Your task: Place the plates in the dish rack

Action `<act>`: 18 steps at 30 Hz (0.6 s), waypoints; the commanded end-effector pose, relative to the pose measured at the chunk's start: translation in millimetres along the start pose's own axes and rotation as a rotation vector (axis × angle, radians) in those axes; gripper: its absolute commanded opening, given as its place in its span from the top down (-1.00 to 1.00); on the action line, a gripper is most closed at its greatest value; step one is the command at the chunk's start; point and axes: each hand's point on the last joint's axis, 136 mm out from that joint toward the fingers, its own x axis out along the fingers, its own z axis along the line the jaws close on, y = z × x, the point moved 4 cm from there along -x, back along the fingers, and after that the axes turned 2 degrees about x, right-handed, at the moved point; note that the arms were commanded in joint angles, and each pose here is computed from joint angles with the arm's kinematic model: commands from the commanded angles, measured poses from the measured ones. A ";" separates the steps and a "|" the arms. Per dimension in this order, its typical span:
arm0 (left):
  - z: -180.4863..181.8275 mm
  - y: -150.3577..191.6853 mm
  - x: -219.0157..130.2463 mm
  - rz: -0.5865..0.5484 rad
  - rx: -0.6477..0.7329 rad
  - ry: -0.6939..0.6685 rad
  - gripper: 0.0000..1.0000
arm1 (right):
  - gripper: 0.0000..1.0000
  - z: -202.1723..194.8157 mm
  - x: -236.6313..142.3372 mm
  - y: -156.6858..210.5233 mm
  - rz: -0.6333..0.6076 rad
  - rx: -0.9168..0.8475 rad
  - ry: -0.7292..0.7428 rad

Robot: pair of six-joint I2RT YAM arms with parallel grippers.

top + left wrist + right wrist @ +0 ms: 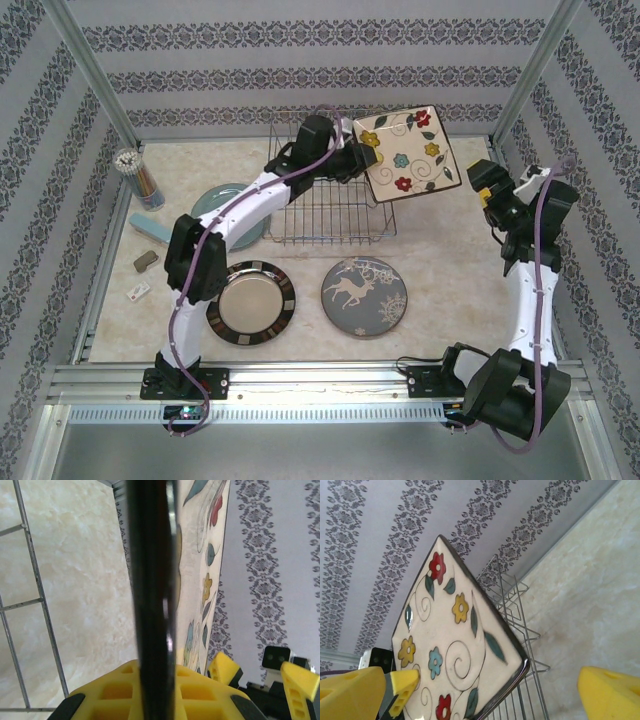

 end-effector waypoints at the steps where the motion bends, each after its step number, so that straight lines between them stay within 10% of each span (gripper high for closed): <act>1: -89.3 -21.8 -55.0 -0.063 0.237 0.256 1.00 | -0.96 3.7 1.6 -1.7 0.038 -0.043 0.011; 18: -85.9 -19.1 -107.9 0.005 0.397 0.212 1.00 | -0.95 45.3 25.1 13.6 0.208 -0.189 -0.112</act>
